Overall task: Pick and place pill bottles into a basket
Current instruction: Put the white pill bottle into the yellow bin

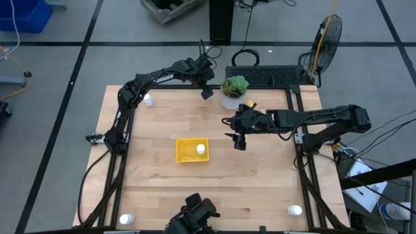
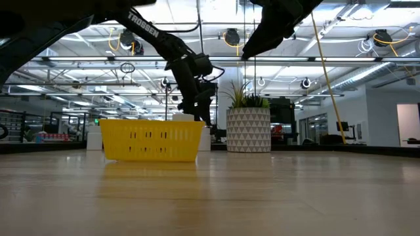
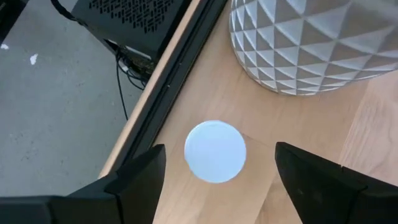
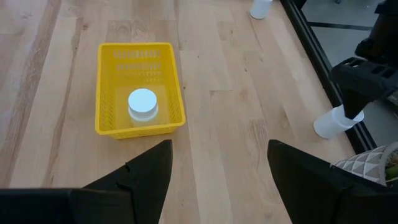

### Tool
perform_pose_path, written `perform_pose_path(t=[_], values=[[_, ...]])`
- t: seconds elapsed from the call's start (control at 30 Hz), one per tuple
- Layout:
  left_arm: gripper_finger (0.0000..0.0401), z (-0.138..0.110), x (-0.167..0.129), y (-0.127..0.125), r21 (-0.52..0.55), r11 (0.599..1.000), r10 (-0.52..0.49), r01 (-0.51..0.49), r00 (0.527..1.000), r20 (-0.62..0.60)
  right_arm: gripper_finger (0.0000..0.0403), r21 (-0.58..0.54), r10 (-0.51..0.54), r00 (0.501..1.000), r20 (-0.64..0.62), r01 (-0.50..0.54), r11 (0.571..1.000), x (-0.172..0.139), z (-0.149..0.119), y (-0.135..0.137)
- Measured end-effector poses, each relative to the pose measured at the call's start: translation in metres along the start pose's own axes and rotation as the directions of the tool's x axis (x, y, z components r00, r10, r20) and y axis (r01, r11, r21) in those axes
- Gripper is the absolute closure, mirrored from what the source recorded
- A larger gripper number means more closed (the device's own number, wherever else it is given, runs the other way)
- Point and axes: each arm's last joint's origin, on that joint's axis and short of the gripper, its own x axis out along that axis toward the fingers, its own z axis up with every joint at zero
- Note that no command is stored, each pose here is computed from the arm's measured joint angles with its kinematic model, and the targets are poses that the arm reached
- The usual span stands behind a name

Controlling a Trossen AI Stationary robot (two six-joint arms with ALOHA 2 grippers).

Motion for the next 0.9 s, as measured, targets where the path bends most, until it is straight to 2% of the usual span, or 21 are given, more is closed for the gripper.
perform_pose_path(t=[0.13,0.9], values=[[0.0088,-0.0036,0.0077,0.0006,-0.001,1.0,-0.003,0.003,1.0,-0.028,0.0149,0.0,0.0,1.0,-0.001,0.0,1.0,0.0001,-0.0001,0.0],[0.0089,-0.0026,0.0119,-0.0012,0.002,1.0,0.011,-0.011,1.0,-0.023,0.0149,0.008,0.001,1.0,0.0,-0.001,1.0,0.0001,0.0,0.0001]])
